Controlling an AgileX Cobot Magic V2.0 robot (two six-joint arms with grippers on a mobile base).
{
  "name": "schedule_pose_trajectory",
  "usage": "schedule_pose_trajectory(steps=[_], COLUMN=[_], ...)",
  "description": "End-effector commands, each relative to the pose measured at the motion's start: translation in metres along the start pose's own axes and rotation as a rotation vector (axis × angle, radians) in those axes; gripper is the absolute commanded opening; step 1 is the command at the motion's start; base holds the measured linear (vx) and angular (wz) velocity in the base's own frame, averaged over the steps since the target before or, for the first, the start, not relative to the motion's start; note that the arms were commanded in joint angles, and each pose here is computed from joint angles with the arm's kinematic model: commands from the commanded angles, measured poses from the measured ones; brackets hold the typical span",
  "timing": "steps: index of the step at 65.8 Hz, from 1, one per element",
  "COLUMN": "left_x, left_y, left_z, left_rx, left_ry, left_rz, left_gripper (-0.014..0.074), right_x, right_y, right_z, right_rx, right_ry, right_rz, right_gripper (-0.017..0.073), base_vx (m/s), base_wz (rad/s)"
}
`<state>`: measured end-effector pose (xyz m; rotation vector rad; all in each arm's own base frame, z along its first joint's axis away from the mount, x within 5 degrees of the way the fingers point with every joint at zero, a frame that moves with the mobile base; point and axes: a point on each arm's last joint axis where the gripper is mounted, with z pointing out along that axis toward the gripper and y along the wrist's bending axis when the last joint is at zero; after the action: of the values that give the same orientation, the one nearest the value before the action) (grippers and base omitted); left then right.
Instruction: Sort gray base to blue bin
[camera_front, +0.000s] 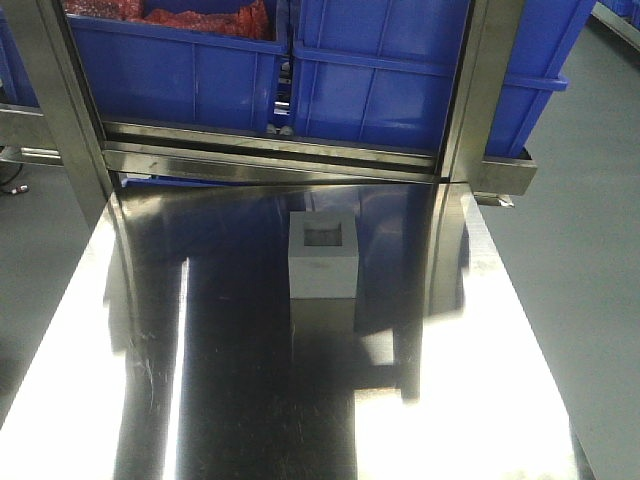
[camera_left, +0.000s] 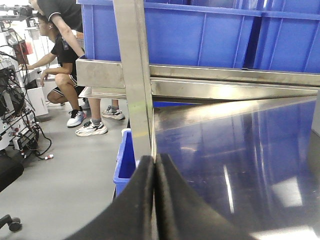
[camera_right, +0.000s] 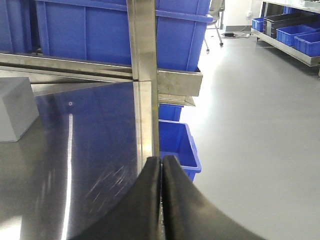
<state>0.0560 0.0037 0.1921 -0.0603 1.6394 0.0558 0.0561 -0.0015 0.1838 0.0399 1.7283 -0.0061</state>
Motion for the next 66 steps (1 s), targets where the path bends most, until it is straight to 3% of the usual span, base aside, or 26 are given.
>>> schedule_pose_trajectory(steps=[1, 66], left_x=[-0.0149, -0.0155], left_y=[0.0005, 0.0006], left_z=[-0.0026, -0.0027], left_rx=[-0.006, -0.006], left_ry=[-0.114, -0.121], left_rz=[-0.006, -0.007], left_gripper=[-0.0006, -0.0006], right_x=[-0.0052, -0.0052], right_y=[-0.0002, -0.0002], right_z=[0.0012, 0.0012], right_rx=[0.004, 0.004], right_ry=[-0.053, -0.053], right_rz=[-0.018, -0.018], right_gripper=[-0.0005, -0.0005], base_vx=[0.00, 0.00], base_wz=[0.00, 0.00])
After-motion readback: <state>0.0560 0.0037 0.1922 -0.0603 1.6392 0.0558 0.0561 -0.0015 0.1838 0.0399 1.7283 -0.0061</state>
